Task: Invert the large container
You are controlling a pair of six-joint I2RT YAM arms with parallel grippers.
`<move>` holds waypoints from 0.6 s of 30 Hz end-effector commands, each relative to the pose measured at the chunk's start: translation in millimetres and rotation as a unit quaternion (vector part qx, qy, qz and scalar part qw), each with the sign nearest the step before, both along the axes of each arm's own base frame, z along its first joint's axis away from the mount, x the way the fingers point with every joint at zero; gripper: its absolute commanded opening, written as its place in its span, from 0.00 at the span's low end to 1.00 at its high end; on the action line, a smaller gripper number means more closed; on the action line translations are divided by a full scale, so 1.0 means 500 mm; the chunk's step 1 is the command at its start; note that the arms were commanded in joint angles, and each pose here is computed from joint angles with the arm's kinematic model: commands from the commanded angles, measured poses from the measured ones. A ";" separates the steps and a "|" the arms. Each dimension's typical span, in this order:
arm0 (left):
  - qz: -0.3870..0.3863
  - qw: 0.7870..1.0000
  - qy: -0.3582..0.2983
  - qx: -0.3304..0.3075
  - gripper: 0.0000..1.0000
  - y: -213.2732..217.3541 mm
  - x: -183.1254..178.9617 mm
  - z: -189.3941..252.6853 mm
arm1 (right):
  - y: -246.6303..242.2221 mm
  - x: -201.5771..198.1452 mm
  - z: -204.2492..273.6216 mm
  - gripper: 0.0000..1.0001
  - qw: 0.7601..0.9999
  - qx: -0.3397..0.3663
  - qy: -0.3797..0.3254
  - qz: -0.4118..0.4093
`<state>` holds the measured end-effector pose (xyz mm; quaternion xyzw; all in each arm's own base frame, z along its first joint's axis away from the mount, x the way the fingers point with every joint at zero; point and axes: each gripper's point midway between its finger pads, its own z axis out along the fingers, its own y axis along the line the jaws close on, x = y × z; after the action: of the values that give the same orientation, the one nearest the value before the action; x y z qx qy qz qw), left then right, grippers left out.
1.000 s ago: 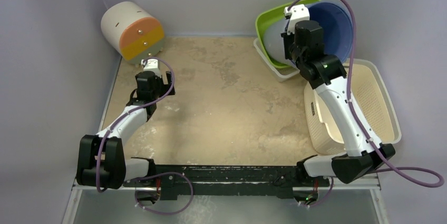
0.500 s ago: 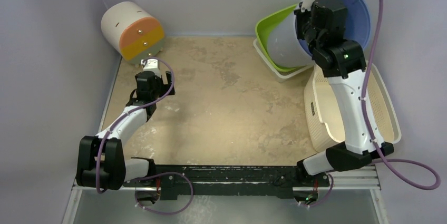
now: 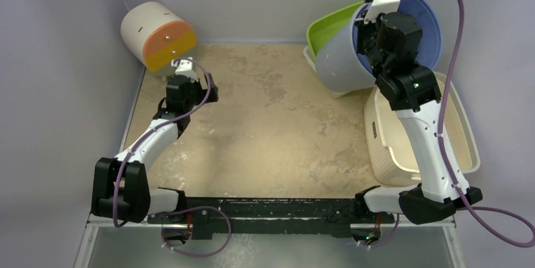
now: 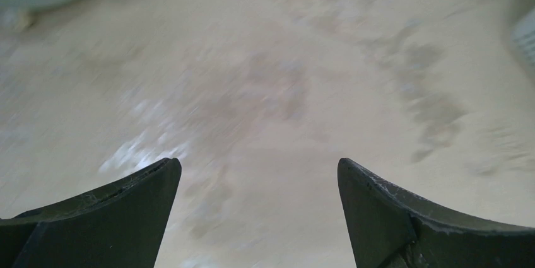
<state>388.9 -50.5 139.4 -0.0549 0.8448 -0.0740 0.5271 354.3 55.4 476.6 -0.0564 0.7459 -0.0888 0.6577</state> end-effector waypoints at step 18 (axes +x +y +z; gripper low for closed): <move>-0.341 0.682 -0.229 -0.605 0.84 -0.572 0.035 0.681 | 0.014 0.011 0.113 0.00 0.994 0.032 -0.107 0.016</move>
<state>456.8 -308.5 407.6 -0.0911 0.5371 -0.6354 0.5473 369.6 66.7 471.6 -0.0666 0.7429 -0.0815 0.6610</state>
